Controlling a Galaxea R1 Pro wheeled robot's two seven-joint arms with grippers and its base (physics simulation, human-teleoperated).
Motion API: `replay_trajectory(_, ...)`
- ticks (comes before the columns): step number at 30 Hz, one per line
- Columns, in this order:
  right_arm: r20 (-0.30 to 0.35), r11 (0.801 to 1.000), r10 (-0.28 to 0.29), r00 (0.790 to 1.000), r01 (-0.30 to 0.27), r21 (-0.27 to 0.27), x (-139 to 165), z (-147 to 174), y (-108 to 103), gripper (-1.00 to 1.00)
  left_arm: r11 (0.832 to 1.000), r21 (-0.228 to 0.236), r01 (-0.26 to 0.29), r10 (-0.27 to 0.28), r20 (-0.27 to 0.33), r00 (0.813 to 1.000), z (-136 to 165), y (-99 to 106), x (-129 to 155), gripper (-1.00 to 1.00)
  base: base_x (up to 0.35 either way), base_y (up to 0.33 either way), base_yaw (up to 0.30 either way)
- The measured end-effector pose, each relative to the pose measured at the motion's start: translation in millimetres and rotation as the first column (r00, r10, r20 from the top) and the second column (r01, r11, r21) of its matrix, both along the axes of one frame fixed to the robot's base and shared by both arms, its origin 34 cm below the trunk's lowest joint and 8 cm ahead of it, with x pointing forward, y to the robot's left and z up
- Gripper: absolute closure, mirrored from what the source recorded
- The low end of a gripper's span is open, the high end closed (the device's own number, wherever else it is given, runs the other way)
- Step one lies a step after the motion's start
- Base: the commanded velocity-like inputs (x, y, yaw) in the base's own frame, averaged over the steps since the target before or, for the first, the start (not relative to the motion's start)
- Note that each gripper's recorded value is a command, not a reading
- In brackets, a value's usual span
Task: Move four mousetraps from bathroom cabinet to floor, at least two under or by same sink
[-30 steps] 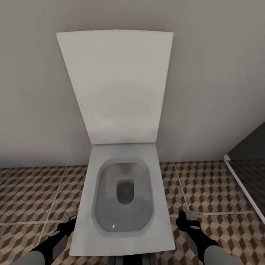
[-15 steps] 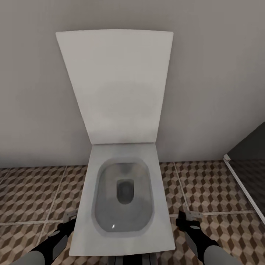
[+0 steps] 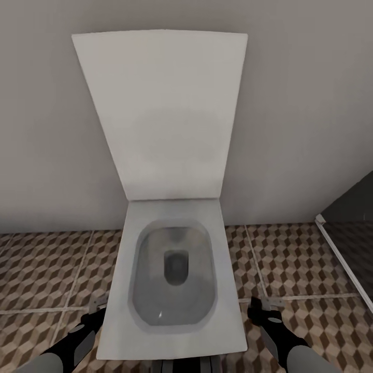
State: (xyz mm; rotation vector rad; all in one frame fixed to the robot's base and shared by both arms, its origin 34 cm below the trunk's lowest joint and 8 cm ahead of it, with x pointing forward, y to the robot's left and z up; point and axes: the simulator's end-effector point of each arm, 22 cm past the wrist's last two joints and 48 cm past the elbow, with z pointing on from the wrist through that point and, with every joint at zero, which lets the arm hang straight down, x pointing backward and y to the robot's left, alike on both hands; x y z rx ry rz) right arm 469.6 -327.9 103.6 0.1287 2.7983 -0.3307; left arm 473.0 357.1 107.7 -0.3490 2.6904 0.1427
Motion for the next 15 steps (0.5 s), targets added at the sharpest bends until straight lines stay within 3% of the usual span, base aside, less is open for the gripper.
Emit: replay_trajectory(15,-0.025,1.0,0.0,1.0,0.0,0.0,-10.0,-9.2,-0.2,1.0,1.0,0.0,0.0,0.0,-0.023,1.0,-9.3,-0.2,-9.7,1.0,0.0,0.0,0.0)
